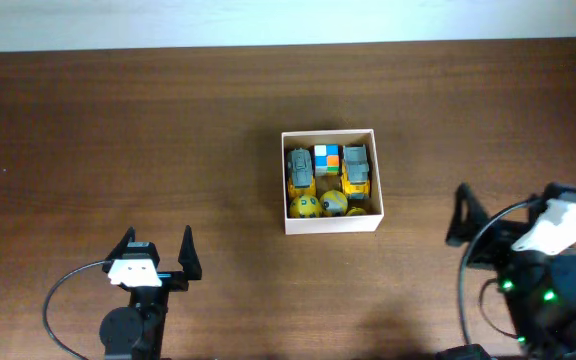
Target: Pack container
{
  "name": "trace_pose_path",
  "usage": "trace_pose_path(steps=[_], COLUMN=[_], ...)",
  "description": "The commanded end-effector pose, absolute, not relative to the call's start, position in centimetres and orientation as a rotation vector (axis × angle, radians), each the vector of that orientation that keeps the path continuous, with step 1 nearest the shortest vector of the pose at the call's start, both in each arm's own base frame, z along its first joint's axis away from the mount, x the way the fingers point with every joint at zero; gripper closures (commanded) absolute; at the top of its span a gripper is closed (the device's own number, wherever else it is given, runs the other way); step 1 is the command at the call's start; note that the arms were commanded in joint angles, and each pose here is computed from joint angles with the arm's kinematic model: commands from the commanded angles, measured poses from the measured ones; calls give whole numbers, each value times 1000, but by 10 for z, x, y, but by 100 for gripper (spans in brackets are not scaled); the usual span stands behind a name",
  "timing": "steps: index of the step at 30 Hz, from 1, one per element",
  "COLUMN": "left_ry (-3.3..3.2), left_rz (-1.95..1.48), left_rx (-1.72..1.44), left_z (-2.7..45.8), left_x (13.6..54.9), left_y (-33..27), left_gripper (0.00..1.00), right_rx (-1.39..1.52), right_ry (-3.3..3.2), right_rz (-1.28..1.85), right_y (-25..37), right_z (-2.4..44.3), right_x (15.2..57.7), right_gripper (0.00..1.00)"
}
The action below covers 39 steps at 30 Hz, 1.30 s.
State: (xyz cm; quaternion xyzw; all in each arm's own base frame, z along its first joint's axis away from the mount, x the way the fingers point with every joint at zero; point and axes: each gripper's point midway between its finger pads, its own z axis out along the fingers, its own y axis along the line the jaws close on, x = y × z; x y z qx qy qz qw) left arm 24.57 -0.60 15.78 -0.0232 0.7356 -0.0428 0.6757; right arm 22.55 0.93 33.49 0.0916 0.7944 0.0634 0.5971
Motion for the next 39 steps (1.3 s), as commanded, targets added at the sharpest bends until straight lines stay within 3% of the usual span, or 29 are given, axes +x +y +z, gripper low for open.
trace_pose_path(steps=[1,8,21,35,39], left_ry=[1651,1651,1651,1651,1651], left_rz=[-89,-89,-89,-89,-89], left_rx=[-30,-30,-30,-30,-30], left_z=[157,157,157,157,157], left_x=[245,245,245,245,245], left_y=[-7,-7,-7,-7,-7], left_gripper=[1,1,1,1,1], right_rx=[78,61,91,92,-51], right_ry=[1849,1773,1655,1687,1672], right_rz=[203,238,228,189,137], right_y=[28,34,24,21,30], right_z=[302,260,233,155,156], right_x=[226,235,223,243,242], right_gripper=[1,1,1,1,1])
